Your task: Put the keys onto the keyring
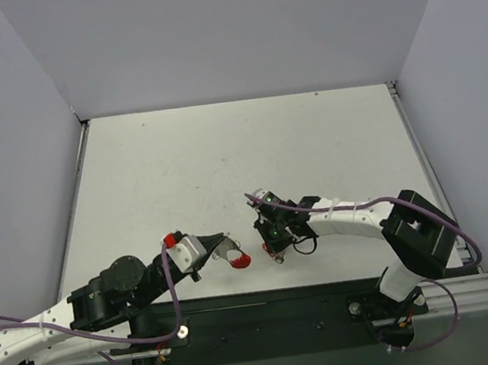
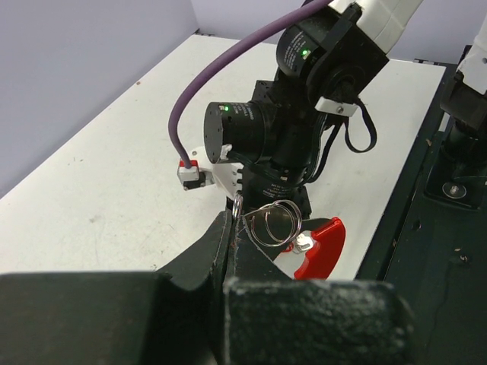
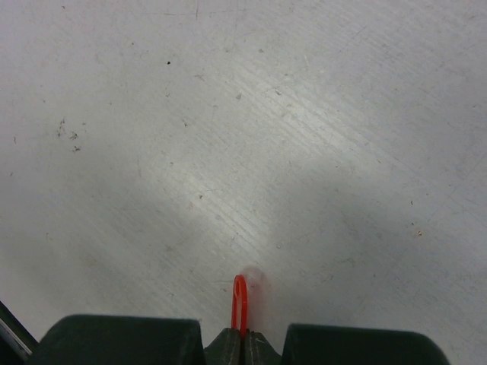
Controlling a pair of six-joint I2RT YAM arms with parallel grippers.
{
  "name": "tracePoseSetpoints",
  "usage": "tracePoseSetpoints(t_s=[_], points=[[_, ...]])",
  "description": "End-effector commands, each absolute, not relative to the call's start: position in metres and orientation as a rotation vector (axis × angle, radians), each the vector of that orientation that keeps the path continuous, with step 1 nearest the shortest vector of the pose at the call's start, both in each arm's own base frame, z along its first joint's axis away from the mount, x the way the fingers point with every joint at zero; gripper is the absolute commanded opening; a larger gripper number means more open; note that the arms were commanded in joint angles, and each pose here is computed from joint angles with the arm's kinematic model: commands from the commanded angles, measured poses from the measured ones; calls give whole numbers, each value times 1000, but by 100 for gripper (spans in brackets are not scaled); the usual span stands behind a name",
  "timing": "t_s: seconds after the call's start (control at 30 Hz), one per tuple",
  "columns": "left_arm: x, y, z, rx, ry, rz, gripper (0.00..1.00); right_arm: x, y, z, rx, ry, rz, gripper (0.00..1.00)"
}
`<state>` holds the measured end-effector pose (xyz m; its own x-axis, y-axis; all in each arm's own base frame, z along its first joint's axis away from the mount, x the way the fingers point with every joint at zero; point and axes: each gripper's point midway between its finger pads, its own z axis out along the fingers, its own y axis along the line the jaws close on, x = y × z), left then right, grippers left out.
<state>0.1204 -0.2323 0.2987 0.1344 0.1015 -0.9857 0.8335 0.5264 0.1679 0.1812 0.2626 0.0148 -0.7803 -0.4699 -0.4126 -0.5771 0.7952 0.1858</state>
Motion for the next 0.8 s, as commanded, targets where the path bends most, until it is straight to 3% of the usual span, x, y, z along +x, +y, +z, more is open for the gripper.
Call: tracePoseSetpoints(t_s=[0.0, 0.13, 0.17, 0.2, 0.23, 0.3, 0.37, 0.53, 0.77], points=[[118, -228, 324, 845, 1316, -696, 0, 198, 251, 36, -699, 2523, 356, 0], [118, -228, 322, 841, 1315, -697, 0, 207, 243, 74, -613, 2365, 386, 0], [119, -228, 322, 840, 1317, -694, 0, 205, 243, 76, -652, 2346, 402, 5], [118, -228, 322, 839, 1315, -696, 0, 204, 242, 75, -673, 2335, 410, 23], [118, -229, 322, 838, 1312, -699, 0, 196, 247, 72, -715, 2350, 448, 33], [119, -230, 322, 837, 1311, -697, 0, 191, 254, 70, -788, 2365, 479, 45], [119, -232, 320, 841, 1315, -694, 0, 173, 266, 60, -896, 2396, 546, 51], [119, -234, 320, 850, 1323, -691, 0, 172, 272, 62, -863, 2374, 563, 59], [119, -233, 319, 848, 1324, -696, 0, 186, 250, 51, -737, 2424, 428, 52]])
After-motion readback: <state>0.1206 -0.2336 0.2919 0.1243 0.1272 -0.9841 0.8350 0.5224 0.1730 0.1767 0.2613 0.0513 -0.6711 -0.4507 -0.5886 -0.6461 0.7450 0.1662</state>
